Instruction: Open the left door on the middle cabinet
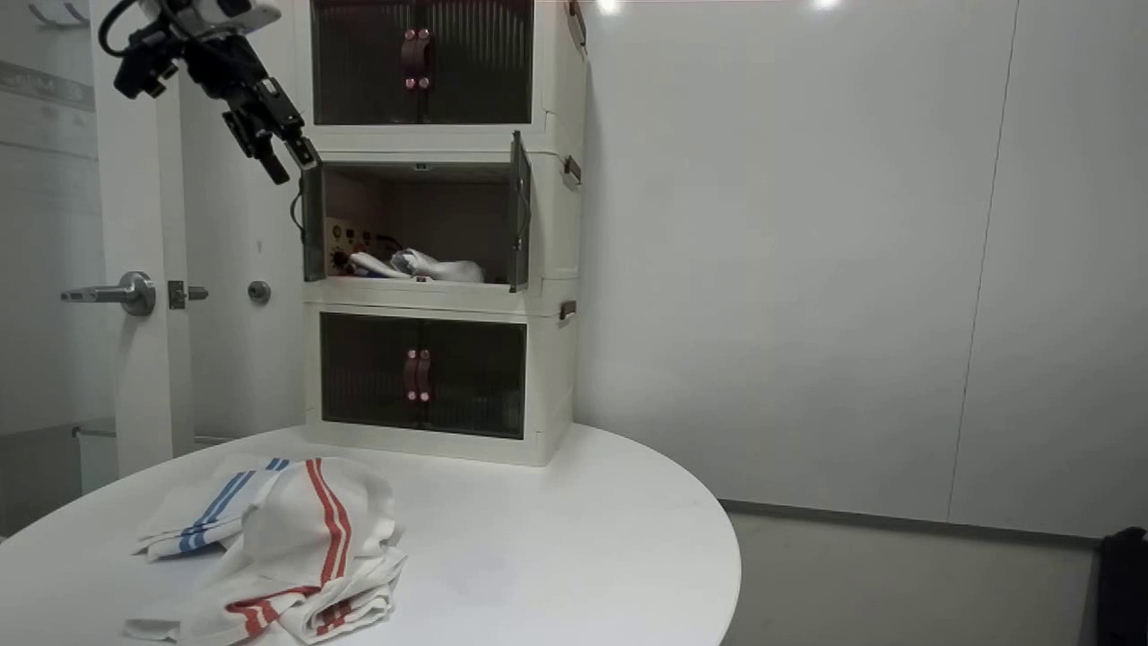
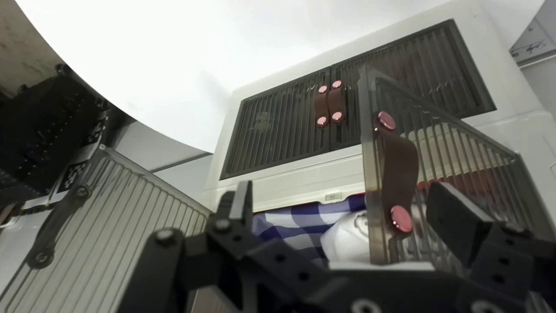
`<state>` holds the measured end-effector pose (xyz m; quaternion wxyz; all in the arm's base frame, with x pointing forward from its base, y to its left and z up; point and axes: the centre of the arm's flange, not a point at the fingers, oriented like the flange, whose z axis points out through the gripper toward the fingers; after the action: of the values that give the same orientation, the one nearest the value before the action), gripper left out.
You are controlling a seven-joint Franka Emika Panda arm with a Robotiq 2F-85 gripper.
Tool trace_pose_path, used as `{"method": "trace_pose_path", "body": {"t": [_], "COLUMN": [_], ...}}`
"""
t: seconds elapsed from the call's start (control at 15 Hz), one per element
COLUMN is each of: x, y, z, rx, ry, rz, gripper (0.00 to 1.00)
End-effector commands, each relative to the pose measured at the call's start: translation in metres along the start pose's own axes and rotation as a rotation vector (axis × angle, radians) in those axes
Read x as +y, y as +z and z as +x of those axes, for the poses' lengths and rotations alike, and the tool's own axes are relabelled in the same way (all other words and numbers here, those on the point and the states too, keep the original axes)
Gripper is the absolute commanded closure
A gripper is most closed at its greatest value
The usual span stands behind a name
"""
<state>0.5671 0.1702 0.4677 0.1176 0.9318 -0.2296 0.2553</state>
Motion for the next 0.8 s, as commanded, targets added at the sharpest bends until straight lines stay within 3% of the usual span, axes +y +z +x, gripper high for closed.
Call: {"method": "trace_pose_path", "body": {"t": [0.0,0.2,0.73], "x": [0.012,0.014,0.044], "y": [-0.019,-0.031,-0.044], "z": [0.005,0.007,0.049], "rx": [-0.105,-0.142,-0.043], "ry": [-0.151,-0.286,-0.498], "rz": [0.078,0.12,0.131], "gripper": [0.0,0.0,0.0]}}
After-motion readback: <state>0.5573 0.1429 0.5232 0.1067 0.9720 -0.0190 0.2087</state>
